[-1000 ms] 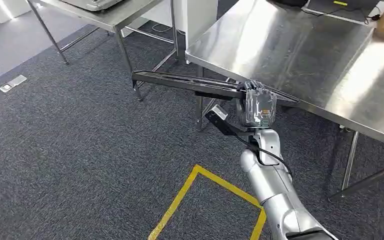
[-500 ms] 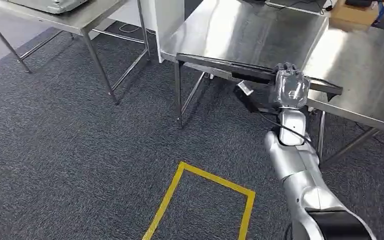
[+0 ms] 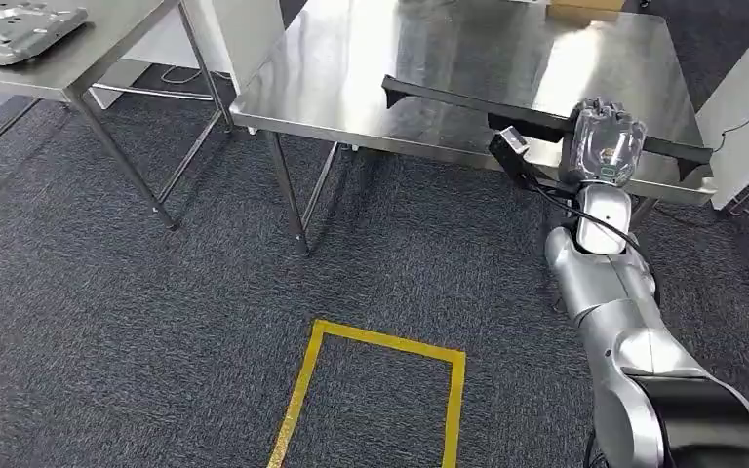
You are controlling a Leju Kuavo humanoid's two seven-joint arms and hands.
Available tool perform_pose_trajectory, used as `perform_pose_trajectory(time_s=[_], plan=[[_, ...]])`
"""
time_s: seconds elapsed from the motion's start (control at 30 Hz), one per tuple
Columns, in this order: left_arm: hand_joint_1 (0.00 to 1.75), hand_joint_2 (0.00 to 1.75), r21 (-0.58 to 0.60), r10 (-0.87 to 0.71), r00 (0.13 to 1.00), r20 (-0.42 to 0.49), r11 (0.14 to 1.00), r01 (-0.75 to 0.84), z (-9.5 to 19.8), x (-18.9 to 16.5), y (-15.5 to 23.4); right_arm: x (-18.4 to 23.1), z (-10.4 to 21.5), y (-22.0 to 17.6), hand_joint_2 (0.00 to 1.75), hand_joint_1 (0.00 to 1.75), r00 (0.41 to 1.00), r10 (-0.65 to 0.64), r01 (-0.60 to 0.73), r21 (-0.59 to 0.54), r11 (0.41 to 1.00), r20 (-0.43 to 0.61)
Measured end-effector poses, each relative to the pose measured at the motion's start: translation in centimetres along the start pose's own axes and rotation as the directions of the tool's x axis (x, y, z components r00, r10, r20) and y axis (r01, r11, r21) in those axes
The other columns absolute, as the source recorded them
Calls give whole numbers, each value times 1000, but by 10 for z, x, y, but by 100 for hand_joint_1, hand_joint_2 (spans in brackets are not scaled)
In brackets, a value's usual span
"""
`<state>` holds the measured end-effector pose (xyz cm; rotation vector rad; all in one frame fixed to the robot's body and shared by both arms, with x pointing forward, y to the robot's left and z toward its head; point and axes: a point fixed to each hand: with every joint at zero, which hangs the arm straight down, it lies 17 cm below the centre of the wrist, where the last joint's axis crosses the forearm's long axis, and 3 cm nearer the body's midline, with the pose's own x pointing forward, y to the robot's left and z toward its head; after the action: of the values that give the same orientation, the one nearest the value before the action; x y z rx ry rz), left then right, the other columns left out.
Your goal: Take the parts from the cabinet and place them on the table.
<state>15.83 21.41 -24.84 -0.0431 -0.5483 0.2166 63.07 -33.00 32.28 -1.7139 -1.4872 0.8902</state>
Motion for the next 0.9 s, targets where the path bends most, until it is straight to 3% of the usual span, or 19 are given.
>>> perform_pose_trajectory(time_s=[0.9], plan=[[0,175,-19,0,999,52,1000,1,-3,17,-6,12,-3,-2,175,175,998,-2,2,-8,1000,57]])
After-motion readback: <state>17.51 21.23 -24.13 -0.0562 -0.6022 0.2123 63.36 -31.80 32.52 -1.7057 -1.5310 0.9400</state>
